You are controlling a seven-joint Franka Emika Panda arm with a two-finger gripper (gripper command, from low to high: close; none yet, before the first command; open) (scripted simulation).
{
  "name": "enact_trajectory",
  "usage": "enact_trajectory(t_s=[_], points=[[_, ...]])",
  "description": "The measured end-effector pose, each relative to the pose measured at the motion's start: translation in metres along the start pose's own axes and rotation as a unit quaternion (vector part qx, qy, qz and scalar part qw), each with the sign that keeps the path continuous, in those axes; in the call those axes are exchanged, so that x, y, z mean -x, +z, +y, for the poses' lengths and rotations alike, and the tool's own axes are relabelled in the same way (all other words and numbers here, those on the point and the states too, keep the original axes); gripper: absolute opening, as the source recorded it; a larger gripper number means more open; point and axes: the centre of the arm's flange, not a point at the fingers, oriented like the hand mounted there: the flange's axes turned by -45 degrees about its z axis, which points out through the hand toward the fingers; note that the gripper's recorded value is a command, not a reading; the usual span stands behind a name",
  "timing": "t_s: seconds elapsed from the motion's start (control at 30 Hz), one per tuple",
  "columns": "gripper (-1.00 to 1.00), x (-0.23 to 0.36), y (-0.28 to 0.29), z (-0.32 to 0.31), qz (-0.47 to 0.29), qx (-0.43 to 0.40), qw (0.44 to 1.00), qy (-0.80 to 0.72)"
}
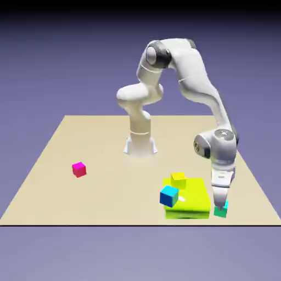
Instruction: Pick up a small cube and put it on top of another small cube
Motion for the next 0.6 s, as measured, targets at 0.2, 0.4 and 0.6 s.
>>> enact_trajectory(t_s=[0.2, 0.4, 0.6], points=[[-1.0, -0.002, -0.058, 0.0, 0.0, 0.0, 1.0, 0.0], [-1.0, 0.042, -0.126, 0.009, -0.006, 0.011, 0.999, 0.03], [-1.0, 0.101, -0.18, 0.009, -0.007, 0.017, 0.997, 0.07]])
